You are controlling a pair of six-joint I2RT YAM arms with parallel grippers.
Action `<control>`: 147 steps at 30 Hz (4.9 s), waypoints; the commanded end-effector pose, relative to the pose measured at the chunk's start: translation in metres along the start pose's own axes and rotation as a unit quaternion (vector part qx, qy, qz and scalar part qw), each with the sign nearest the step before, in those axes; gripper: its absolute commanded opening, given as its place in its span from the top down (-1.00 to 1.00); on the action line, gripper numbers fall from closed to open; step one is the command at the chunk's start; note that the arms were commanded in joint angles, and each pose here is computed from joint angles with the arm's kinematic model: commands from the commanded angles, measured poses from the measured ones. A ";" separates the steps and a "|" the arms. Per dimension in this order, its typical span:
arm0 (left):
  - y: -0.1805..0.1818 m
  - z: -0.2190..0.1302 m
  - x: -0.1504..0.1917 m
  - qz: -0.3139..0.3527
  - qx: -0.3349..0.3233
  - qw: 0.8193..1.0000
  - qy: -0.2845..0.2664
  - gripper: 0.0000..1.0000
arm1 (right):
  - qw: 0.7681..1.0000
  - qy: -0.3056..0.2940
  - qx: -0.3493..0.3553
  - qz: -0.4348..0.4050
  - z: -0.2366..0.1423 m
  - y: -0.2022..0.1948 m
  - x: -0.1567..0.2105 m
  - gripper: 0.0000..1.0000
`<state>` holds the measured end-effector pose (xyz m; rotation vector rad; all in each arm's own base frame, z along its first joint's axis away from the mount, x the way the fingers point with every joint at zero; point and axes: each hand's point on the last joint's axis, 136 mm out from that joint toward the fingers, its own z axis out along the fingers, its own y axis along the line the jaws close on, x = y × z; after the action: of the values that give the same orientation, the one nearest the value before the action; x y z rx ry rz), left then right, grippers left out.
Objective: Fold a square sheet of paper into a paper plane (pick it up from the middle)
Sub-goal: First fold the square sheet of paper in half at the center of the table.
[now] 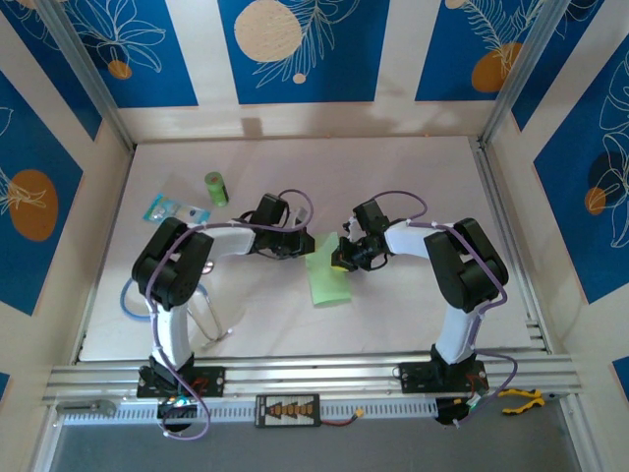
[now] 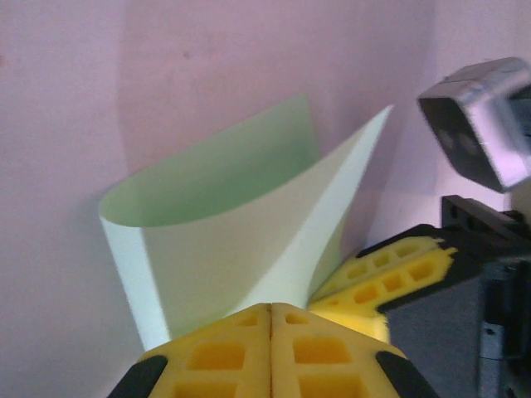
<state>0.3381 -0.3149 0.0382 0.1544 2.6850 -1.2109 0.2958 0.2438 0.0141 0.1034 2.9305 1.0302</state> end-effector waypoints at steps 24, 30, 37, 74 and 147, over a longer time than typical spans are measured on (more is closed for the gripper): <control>0.041 0.010 -0.025 -0.077 -0.044 0.996 -0.001 0.90 | 0.996 0.039 0.069 0.035 0.013 -0.047 0.025 1.00; 0.064 0.008 -0.028 -0.090 -0.079 0.993 -0.012 0.92 | 0.996 0.040 0.070 0.036 0.014 -0.049 0.026 1.00; 0.073 0.001 -0.049 -0.107 -0.101 0.988 -0.041 0.92 | 0.996 0.040 0.071 0.036 0.015 -0.052 0.028 1.00; -0.016 -0.048 -0.062 -0.028 -0.094 0.994 -0.053 0.85 | 0.996 0.032 0.067 0.047 0.012 -0.056 0.027 1.00; -0.019 0.003 0.121 -0.039 0.020 0.996 0.076 0.73 | 0.995 0.032 0.073 0.067 0.013 -0.069 0.037 1.00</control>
<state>0.2268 -0.3241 0.0328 0.1486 2.7871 -1.2939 0.2993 0.2428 0.0119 0.0938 2.8468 1.1113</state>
